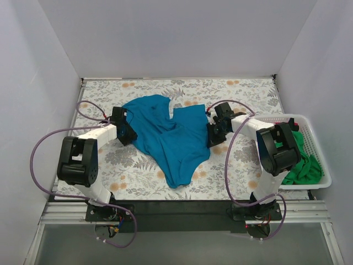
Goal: Fold and stack the t-shirts
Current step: Flatten the tshirt out
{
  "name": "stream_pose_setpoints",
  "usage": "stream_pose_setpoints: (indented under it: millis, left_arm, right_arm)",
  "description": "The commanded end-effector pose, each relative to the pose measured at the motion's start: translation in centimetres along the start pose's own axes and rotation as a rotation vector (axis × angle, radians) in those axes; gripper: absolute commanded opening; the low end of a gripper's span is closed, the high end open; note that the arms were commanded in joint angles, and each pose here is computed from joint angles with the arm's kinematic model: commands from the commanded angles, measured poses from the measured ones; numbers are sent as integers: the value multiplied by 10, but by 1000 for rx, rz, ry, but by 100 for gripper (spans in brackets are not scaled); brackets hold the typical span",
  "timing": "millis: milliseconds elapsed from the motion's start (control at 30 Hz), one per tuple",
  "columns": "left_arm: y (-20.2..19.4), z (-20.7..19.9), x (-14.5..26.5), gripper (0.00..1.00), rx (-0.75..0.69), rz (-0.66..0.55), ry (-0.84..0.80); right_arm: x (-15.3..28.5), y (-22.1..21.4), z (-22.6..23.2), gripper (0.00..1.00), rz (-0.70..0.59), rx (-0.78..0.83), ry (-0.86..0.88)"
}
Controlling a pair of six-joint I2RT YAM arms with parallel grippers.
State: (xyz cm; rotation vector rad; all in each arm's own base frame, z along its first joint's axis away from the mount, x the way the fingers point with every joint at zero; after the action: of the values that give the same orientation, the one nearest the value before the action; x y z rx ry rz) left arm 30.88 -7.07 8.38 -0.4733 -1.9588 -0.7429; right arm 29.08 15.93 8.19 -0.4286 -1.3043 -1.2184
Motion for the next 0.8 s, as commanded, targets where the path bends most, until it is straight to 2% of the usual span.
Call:
stream_pose_setpoints:
  millis: [0, 100, 167, 200, 233, 267, 300, 333, 367, 400, 433, 467, 500, 533, 633, 767]
  left_arm:
    - [8, -8, -12, 25, -64, -21, 18]
    - [29, -26, -26, 12, -108, -80, 42]
    - [51, -49, -40, 12, -159, -121, 50]
    - [57, -59, -46, 13, -170, -125, 43]
    - [53, -62, -68, 15, -210, -92, 69]
    - [70, -97, -64, 18, -224, -134, 3]
    - [73, -111, -68, 22, -253, -139, -12]
    - [66, -129, -71, 24, -321, -130, -32]
    - [71, -157, -74, 25, -358, -149, -90]
    - [67, -172, -74, 27, -392, -152, -120]
    - [54, -188, -71, 36, -433, -148, -155]
    - [51, -199, -68, 43, -469, -157, -192]
    - [48, -204, -63, 51, -479, -153, -222]
    - [45, -209, -59, 65, -484, -163, -251]
    - [43, -200, -33, 84, -460, -192, -299]
    - [41, -176, 6, 89, -421, -233, -290]
  right_arm:
    - [0, -19, 34, 1, 31, 63, 101]
    - [6, -40, 84, 1, 79, 180, 240]
    - [13, -53, 122, 1, 130, 277, 372]
    - [16, -58, 156, 1, 151, 378, 450]
    - [18, -64, 170, 1, 193, 431, 495]
    - [21, -66, 186, 1, 203, 481, 538]
    - [28, -58, 212, 1, 177, 569, 573]
    - [28, -57, 219, 1, 188, 600, 583]
    - [32, -53, 227, 6, 173, 619, 606]
    - [34, -48, 230, 14, 158, 624, 611]
    - [40, -39, 233, 26, 124, 637, 600]
    - [40, -36, 227, 44, 111, 648, 548]
    - [43, -32, 224, 49, 92, 649, 523]
    - [50, -31, 218, 52, 73, 645, 500]
    - [64, -20, 184, 56, 2, 567, 414]
    - [77, -1, 113, 56, -85, 388, 227]
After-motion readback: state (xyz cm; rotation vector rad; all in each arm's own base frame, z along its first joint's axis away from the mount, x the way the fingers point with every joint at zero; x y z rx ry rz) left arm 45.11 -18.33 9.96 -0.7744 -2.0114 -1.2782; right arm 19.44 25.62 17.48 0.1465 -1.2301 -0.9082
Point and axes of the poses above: each gripper's point midway between its finger pads, its own x axis back along the fingers, its own z axis along the line the jaws close on, y = z × x, the point moved 7 cm from there along x, back along the fingers, and after that the axes turned 10 degrees about x, right-handed, at the moved point
